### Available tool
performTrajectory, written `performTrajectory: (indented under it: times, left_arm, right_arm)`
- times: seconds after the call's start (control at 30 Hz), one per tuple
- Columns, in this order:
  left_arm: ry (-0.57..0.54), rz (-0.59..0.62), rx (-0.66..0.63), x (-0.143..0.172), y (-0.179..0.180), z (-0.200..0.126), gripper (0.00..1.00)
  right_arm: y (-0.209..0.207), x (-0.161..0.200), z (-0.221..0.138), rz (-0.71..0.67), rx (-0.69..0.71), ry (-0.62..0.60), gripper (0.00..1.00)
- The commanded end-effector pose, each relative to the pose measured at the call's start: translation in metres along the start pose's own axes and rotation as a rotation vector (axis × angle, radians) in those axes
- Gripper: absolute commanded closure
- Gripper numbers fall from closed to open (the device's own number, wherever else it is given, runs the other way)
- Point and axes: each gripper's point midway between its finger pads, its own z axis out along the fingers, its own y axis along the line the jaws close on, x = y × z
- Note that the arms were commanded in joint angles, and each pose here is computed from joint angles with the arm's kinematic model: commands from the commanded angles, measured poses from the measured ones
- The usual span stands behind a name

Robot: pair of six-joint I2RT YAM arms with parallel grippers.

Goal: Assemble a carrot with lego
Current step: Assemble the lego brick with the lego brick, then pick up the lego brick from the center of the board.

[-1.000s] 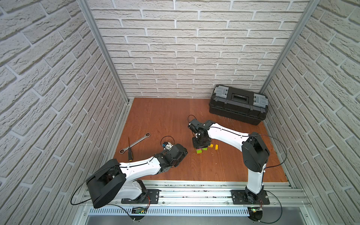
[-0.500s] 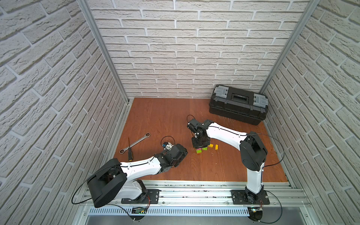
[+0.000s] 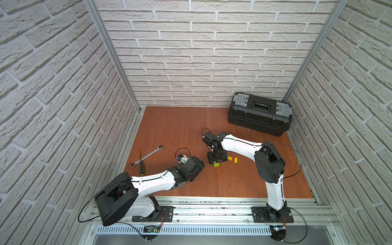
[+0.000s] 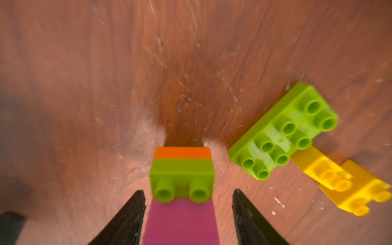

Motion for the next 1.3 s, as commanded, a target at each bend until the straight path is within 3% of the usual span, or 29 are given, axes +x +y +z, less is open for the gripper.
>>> performTrajectory:
  times: [0.0, 0.23, 0.43, 0.77, 1.27]
  left_arm:
    - [-0.002, 0.008, 0.008, -0.002, -0.004, -0.001, 0.23]
    - [-0.003, 0.009, 0.008, -0.002, -0.003, -0.002, 0.23]
    - [-0.011, 0.005, 0.006, -0.004, 0.000, -0.003, 0.23]
    - [-0.009, 0.004, 0.007, -0.004, 0.001, -0.003, 0.23]
    - [-0.006, -0.004, 0.003, -0.005, 0.006, -0.002, 0.23]
  right_arm:
    - [0.003, -0.011, -0.049, -0.002, -0.047, -0.096, 0.32]
    - [-0.004, -0.014, -0.079, 0.017, -0.071, -0.133, 0.32]
    - [-0.031, -0.025, -0.092, 0.137, -0.099, -0.183, 0.37]
    - [-0.050, -0.037, -0.052, 0.322, -0.110, -0.131, 0.37]
    - [-0.037, -0.037, -0.006, 0.374, -0.152, -0.044, 0.41]
